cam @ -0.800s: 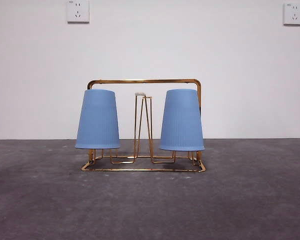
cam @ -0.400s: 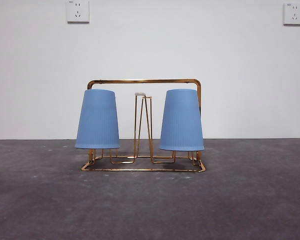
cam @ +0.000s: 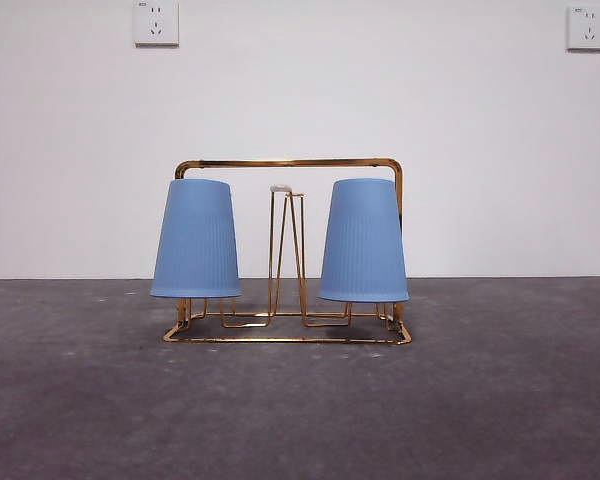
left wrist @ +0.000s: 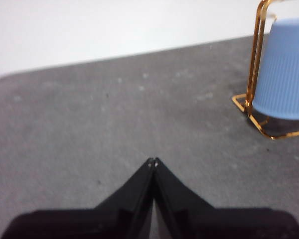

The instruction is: Pick up cup 1,put cup 1 in the cup rack,pick up cup 2,put cup 2 in the cup rack

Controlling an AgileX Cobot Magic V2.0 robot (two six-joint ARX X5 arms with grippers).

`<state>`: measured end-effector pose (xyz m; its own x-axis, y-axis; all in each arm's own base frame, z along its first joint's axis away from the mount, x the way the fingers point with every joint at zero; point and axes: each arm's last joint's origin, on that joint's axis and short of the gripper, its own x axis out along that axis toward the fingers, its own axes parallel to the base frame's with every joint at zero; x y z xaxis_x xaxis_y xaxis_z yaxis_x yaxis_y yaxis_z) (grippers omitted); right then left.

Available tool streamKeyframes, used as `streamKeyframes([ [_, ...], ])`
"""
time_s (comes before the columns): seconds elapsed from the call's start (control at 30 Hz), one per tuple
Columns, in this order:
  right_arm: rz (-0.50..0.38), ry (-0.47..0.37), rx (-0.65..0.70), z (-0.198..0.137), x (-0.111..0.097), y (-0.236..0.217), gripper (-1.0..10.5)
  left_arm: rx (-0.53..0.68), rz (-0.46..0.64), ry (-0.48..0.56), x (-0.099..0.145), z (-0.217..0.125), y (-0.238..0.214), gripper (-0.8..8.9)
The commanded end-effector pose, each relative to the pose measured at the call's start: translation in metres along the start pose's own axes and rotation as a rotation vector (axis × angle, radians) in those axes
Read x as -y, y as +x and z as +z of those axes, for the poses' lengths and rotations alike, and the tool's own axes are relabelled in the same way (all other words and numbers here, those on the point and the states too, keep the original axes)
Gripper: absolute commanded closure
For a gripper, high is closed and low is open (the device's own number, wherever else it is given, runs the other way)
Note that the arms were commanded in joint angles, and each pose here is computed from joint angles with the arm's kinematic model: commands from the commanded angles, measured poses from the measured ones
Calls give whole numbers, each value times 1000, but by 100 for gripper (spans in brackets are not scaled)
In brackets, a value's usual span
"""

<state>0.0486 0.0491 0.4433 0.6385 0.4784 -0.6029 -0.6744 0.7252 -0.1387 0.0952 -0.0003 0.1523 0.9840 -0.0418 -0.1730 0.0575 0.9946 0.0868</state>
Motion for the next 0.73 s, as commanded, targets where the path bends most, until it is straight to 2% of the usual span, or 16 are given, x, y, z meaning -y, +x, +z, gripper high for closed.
streamKeyframes([
  [0.03,0,7,-24,-2,0,1,945,1,7,-52,0,-2,1,817],
  [0.73,0,7,-24,-2,0,1,944,-16,3,-66,0,-3,2,817],
])
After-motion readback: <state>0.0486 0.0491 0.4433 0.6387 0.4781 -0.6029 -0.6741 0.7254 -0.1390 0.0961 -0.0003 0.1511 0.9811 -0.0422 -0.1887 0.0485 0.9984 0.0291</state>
